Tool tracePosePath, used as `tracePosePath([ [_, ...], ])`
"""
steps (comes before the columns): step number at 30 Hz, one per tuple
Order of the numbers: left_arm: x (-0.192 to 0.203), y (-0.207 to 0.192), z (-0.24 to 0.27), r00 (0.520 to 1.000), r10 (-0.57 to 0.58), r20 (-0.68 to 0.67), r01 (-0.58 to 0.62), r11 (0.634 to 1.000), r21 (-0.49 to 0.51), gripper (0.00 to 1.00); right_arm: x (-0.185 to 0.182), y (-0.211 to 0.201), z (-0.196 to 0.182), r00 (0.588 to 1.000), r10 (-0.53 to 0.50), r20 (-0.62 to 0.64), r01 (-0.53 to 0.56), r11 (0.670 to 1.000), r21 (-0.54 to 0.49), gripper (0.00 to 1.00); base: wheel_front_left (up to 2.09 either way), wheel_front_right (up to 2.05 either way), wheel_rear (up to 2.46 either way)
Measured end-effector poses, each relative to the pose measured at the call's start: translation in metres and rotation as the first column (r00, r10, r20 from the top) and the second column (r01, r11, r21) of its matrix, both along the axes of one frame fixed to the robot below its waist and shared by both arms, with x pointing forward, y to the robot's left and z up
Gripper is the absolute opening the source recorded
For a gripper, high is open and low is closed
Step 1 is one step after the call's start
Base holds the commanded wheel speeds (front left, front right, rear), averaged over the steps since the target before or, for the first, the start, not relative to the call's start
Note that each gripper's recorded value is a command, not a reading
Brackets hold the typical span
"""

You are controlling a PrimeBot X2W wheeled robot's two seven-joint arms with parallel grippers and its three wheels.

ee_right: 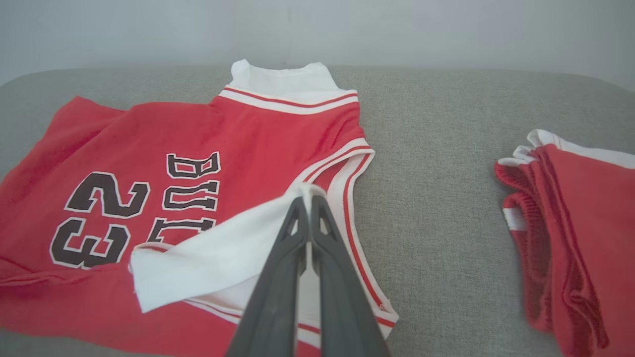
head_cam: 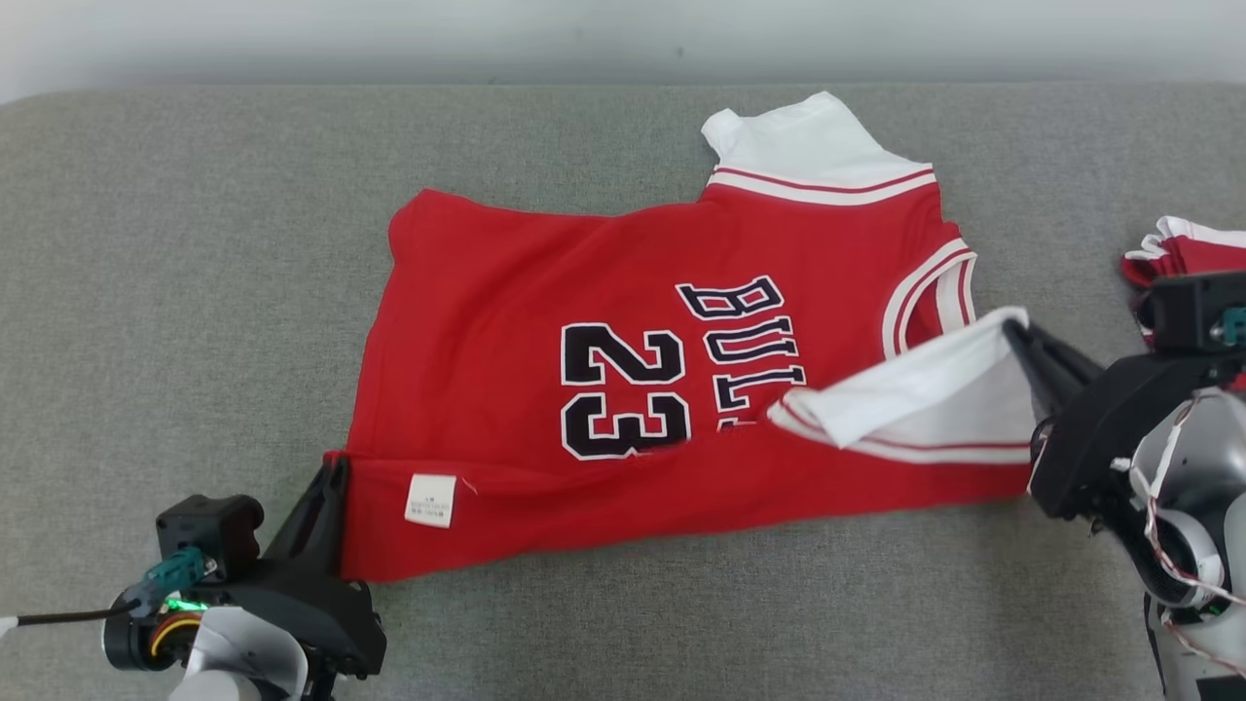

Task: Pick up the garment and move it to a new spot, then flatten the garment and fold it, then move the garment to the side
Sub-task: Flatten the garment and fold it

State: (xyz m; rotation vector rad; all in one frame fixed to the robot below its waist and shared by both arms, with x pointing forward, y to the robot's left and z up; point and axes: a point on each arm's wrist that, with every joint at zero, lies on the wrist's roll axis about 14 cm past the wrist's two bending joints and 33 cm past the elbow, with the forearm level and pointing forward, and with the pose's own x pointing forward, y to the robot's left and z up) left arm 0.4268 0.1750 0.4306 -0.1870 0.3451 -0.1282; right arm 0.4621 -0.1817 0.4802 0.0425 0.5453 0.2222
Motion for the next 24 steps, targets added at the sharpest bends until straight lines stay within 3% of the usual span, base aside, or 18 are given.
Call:
tracePosePath([
  [13, 0.008, 0.003, -0.011, 1.0, 0.01, -0.026, -0.01, 1.0, 0.015, 0.0, 0.017, 0.0, 0.003, 0.998, 0.01, 0.063, -0.009, 1.0, -0.017, 0.0, 0.0, 0.0, 0.0],
  [14, 0.01, 0.003, -0.01, 1.0, 0.01, -0.021, -0.01, 1.0, 0.015, 0.18, 0.019, 0.0, 0.003, 0.998, 0.012, 0.066, -0.011, 1.0, -0.019, 0.0, 0.0, 0.0, 0.0],
  [15, 0.01, 0.004, -0.012, 1.0, 0.016, -0.019, -0.015, 1.0, 0.023, 0.71, 0.022, 0.001, 0.004, 0.997, 0.017, 0.079, -0.015, 1.0, -0.024, 0.0, 0.0, 0.0, 0.0],
  [16, 0.01, 0.004, -0.013, 1.0, 0.016, -0.021, -0.015, 1.0, 0.025, 1.0, 0.024, 0.002, 0.004, 0.997, 0.018, 0.08, -0.016, 1.0, -0.026, 0.0, 0.0, 0.0, 0.0],
  [19, 0.01, 0.006, -0.016, 0.999, 0.026, -0.025, -0.026, 0.999, 0.032, 1.0, 0.026, 0.004, 0.0, 0.997, 0.024, 0.075, -0.021, 0.999, -0.03, 0.0, 0.0, 0.0, 0.0],
  [21, 0.01, 0.007, -0.016, 0.999, 0.035, -0.02, -0.034, 0.999, 0.032, 1.0, 0.03, 0.002, 0.0, 0.996, 0.018, 0.088, -0.015, 0.999, -0.036, 1.0, 0.0, 0.0, 0.0],
  [24, 0.01, 0.012, -0.014, 0.998, 0.056, -0.004, -0.056, 0.998, 0.033, 1.0, 0.037, 0.001, 0.004, 0.993, 0.008, 0.119, -0.003, 0.999, -0.04, 1.0, 0.0, 0.0, 0.0],
])
